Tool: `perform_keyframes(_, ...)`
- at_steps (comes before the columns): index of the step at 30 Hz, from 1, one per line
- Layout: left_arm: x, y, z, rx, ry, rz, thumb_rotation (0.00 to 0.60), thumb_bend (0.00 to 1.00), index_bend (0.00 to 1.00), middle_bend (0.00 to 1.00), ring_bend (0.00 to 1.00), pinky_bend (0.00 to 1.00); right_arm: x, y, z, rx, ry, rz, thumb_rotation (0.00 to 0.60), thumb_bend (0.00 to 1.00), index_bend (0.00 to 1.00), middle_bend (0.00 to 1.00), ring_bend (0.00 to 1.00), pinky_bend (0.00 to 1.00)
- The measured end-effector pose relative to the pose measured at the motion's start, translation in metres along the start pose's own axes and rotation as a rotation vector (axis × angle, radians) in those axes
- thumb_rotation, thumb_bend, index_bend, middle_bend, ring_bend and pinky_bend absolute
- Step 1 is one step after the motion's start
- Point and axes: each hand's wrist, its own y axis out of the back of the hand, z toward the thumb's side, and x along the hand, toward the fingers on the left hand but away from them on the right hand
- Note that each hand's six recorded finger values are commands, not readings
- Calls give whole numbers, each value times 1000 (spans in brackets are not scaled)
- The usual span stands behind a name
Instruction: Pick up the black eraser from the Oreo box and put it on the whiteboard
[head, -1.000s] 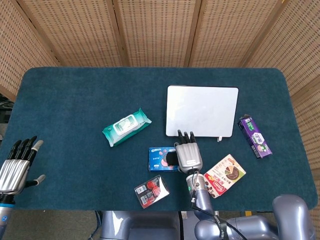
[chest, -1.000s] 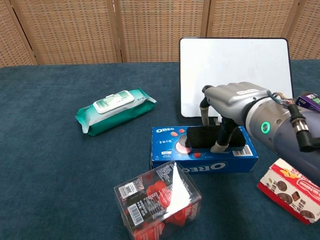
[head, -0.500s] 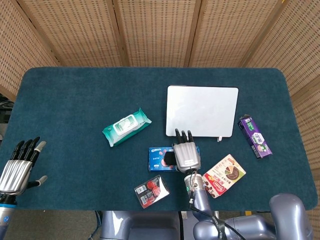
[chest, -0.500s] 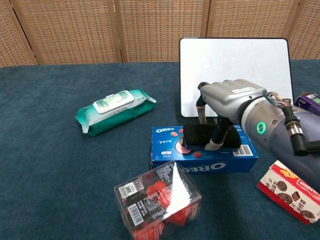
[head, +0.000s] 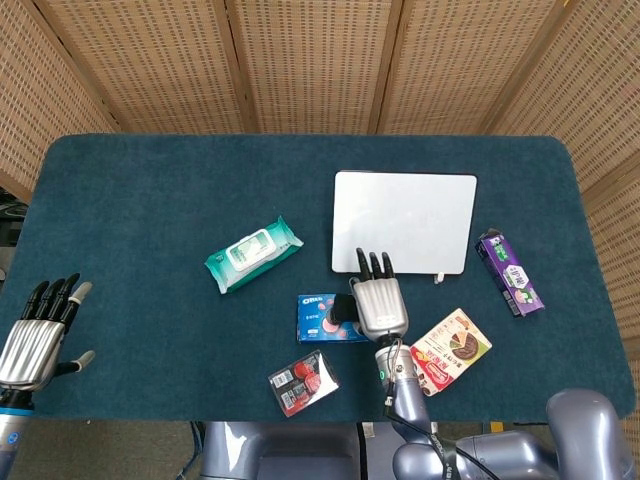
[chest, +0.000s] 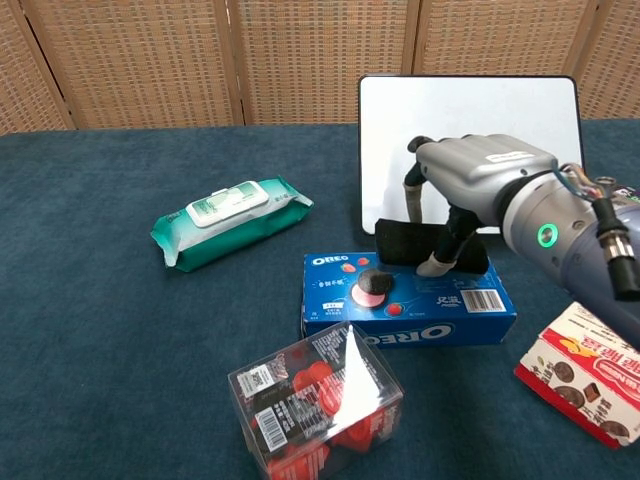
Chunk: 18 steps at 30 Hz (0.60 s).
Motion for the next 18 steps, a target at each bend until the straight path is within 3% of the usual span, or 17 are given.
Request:
perform_keyframes(10,1,1,0,-3,5,18,600,159,0,0,0,0,-11,16,-24,-40,-31,-82,600,218,535,0,0,0)
perform_keyframes(18,4,-3,1,-1,5,21,600,160,0,0,0,0,-33,35,-52,-139,-71,-207,600,218,548,0,0,0)
